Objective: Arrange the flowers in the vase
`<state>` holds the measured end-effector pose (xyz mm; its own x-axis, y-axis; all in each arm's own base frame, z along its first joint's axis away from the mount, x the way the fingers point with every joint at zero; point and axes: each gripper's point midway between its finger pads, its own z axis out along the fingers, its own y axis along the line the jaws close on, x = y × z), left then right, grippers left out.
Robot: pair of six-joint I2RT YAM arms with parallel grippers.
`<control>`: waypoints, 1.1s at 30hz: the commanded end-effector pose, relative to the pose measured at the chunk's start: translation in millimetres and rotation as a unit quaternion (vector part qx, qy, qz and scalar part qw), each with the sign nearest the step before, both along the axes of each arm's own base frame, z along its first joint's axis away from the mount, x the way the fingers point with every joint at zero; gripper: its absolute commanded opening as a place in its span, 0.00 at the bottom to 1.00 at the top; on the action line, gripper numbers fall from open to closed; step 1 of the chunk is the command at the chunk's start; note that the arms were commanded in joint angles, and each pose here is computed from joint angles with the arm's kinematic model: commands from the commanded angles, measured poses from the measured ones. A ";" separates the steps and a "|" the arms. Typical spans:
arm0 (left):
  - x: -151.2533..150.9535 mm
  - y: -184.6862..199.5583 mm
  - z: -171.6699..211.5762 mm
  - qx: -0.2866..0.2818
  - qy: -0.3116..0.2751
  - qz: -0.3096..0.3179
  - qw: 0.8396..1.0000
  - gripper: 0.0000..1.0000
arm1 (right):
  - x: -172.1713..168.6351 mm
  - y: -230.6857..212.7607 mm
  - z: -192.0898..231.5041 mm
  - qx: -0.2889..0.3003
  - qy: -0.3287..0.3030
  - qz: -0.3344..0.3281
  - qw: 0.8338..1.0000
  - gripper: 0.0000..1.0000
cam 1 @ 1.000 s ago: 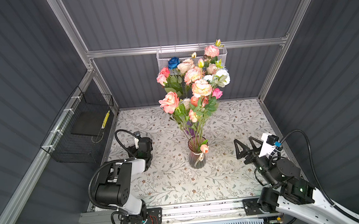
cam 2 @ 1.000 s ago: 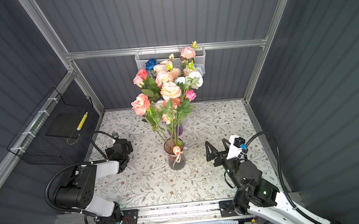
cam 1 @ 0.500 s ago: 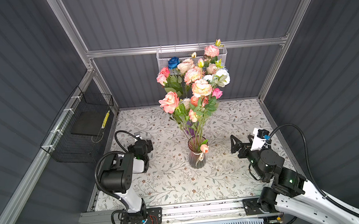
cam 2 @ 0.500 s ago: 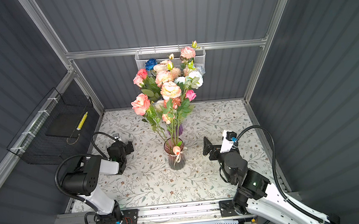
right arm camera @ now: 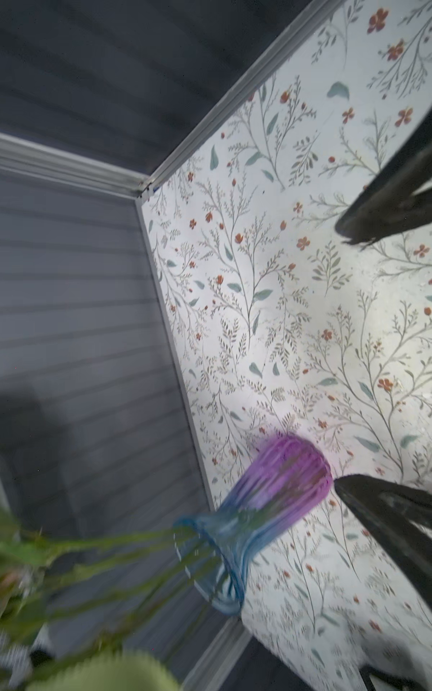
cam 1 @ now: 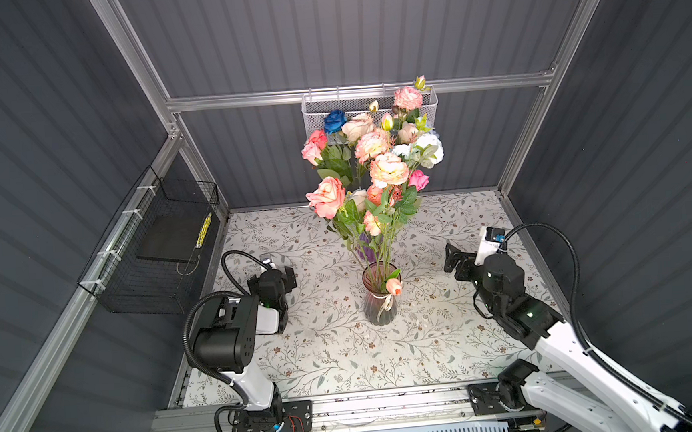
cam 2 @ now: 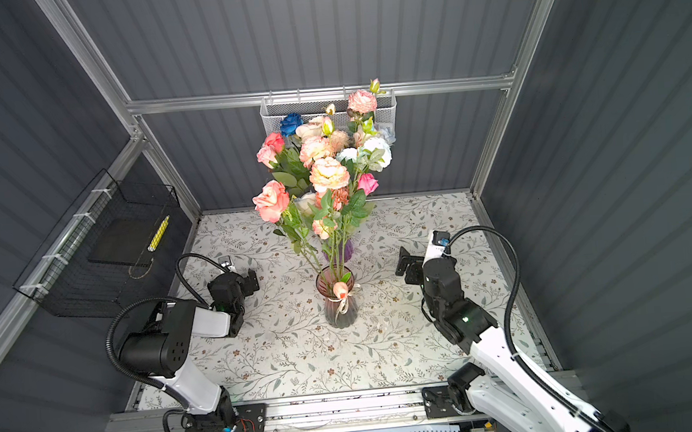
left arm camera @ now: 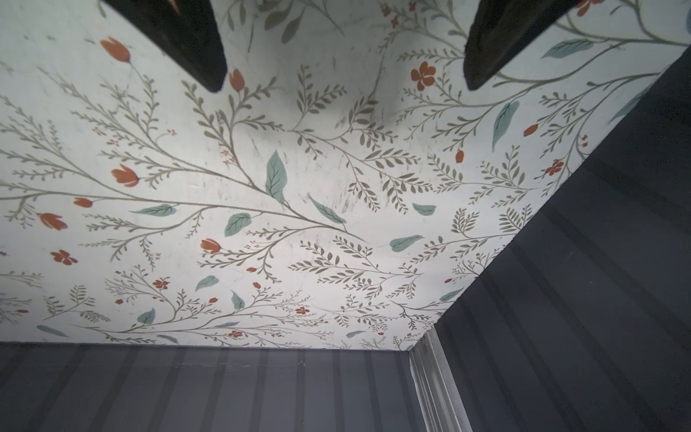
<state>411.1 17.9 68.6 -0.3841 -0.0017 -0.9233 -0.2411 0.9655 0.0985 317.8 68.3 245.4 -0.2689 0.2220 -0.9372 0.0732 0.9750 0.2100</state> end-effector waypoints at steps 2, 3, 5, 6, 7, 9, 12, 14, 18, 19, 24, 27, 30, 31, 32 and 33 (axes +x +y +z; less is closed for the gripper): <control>-0.6 -0.9 -0.3 0.005 -0.003 -0.005 1.000 1.00 | 34.5 -18.7 18.3 -0.036 -0.046 -0.004 0.998 0.99; -0.4 -1.2 -0.2 0.004 -0.003 -0.006 1.000 1.00 | 42.1 -29.7 15.2 -0.052 -0.047 -0.019 0.997 0.99; -0.6 -1.6 -0.3 0.005 -0.003 -0.006 1.000 1.00 | 54.8 -46.6 6.7 -0.078 -0.048 -0.027 0.995 0.99; -0.6 -1.1 -0.1 0.004 -0.004 -0.006 1.000 1.00 | 60.0 -56.8 -1.0 -0.087 -0.040 -0.038 0.995 0.99; -0.6 -1.2 -0.3 0.004 -0.003 -0.006 1.000 1.00 | 63.0 -64.7 -10.1 -0.093 -0.027 -0.045 0.994 0.99; -0.8 -1.2 -0.5 0.004 -0.003 -0.006 1.000 1.00 | 68.6 -83.5 -36.1 -0.108 0.011 -0.063 0.992 0.99; -0.5 -1.4 0.0 0.005 -0.004 -0.006 1.000 1.00 | 68.8 -100.9 -70.5 -0.105 0.038 -0.075 0.991 0.99; -0.2 -1.3 0.2 0.004 -0.004 -0.006 1.000 1.00 | 68.4 -105.3 -89.0 -0.089 0.040 -0.071 0.993 0.99; -0.4 -1.0 -0.1 0.004 -0.004 -0.005 1.000 1.00 | 70.3 -97.6 -107.0 -0.091 0.009 -0.032 0.995 0.99; -0.2 -1.0 0.2 0.004 -0.004 -0.005 1.000 1.00 | 71.6 -95.8 -110.9 -0.089 0.013 -0.023 0.996 0.99; -0.2 -1.0 0.2 0.004 -0.004 -0.005 1.000 1.00 | 71.9 -89.4 -124.6 -0.077 0.007 0.009 0.997 0.99; -0.4 -1.1 -0.2 0.004 -0.003 -0.005 1.000 1.00 | 66.9 -89.9 -127.6 -0.080 -0.017 0.005 0.997 0.99; -0.4 -1.1 -0.1 0.005 -0.003 -0.005 1.000 1.00 | 69.2 -91.6 -125.3 -0.079 -0.018 -0.002 0.997 0.99; -0.3 -1.2 -0.1 0.004 -0.003 -0.006 1.000 1.00 | 69.9 -93.9 -127.8 -0.078 -0.011 -0.006 0.997 0.99; -0.3 -1.4 -0.1 0.004 -0.003 -0.006 1.000 1.00 | 69.0 -94.0 -128.9 -0.077 -0.003 -0.006 0.997 0.99; -0.3 -1.2 -0.2 0.004 -0.003 -0.006 1.000 1.00 | 68.3 -93.9 -128.3 -0.077 -0.004 -0.006 0.997 0.99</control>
<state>411.3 17.0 68.4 -0.3843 -0.0018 -0.9232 -0.2363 0.9669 0.0965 380.8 -23.6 101.7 -0.3135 0.0814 -0.9461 0.0847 0.9947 0.0576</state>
